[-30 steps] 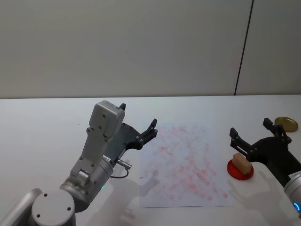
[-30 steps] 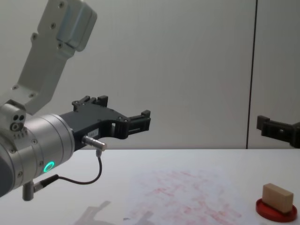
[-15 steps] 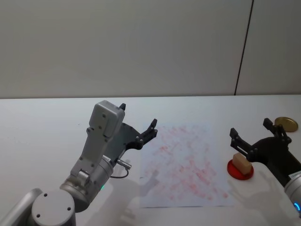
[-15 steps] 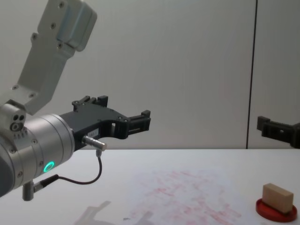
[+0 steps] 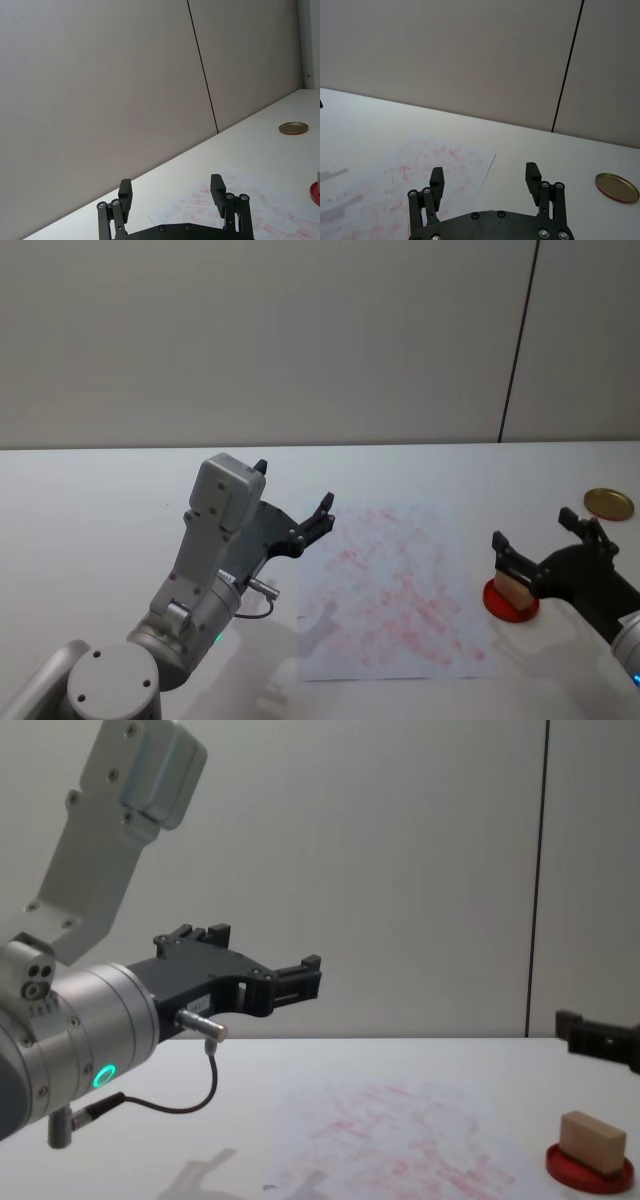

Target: Use the one hand to pick up the stamp and affix it onto the A4 paper.

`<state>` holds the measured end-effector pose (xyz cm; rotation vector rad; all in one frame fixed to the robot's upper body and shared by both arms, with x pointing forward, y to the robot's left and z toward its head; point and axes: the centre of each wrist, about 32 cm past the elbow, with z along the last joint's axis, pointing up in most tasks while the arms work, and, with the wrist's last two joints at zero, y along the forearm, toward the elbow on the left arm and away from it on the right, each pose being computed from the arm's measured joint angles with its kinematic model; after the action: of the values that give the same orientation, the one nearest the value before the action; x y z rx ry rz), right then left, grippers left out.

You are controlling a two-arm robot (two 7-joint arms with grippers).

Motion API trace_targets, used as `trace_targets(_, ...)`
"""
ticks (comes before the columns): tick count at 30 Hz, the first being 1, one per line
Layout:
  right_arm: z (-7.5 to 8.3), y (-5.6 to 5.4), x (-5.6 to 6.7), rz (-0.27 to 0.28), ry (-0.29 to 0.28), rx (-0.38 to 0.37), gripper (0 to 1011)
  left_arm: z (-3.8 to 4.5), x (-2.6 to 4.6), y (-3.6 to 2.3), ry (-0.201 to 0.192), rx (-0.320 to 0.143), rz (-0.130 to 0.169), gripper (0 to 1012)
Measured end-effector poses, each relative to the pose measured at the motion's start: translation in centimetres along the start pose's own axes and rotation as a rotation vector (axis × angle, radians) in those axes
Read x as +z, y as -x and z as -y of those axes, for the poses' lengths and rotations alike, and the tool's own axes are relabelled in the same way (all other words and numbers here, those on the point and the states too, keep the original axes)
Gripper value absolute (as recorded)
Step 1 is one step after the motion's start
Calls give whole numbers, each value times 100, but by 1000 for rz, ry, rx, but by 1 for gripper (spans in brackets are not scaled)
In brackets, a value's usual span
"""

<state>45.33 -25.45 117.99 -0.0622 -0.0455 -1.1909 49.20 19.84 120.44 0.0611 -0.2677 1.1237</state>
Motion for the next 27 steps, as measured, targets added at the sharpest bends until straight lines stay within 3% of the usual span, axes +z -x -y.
trace_targets(12,-14,-74,-165,4,84,33,1001,0,0,0,0,0,0,993)
trace_targets(27,-75,-90,-328,5,147,44,1001,0,0,0,0,0,0,993)
